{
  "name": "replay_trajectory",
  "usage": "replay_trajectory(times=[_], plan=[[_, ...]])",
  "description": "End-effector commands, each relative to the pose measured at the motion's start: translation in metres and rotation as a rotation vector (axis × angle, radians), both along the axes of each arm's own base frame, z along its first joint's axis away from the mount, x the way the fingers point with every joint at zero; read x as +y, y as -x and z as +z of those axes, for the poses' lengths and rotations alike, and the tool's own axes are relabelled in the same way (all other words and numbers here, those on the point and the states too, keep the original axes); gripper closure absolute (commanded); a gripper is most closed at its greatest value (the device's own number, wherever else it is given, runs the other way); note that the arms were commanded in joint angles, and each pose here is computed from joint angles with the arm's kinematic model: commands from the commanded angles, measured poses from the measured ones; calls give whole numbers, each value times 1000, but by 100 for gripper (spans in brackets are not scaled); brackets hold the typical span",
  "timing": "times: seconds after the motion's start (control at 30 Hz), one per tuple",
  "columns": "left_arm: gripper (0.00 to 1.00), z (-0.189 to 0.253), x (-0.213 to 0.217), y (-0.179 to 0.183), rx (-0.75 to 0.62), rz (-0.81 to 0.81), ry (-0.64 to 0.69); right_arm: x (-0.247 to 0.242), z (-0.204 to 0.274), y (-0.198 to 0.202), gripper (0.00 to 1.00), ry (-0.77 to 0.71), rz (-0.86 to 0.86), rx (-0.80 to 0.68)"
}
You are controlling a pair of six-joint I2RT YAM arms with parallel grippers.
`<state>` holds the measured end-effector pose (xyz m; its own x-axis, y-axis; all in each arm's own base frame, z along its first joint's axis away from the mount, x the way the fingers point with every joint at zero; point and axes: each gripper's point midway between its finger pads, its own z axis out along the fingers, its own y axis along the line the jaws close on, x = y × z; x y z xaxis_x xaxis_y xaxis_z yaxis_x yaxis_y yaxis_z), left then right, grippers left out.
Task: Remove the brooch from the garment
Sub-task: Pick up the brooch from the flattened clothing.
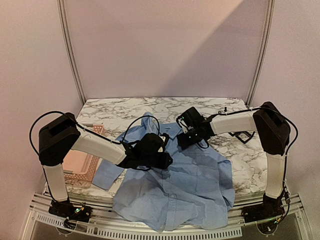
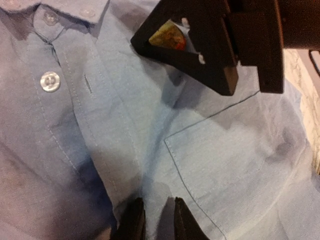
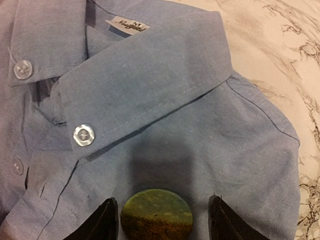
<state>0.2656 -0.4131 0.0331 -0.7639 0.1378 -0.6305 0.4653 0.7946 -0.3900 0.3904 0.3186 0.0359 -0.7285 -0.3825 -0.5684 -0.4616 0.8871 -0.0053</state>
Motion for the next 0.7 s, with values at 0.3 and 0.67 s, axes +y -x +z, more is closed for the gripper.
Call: replay_trajectory(times=[0.3, 0.67], plan=[[82, -9, 12, 18, 32, -23, -72, 4, 31, 6, 40, -53, -16, -12], [83, -9, 12, 19, 35, -22, -72, 6, 7, 9, 44, -38, -8, 32]])
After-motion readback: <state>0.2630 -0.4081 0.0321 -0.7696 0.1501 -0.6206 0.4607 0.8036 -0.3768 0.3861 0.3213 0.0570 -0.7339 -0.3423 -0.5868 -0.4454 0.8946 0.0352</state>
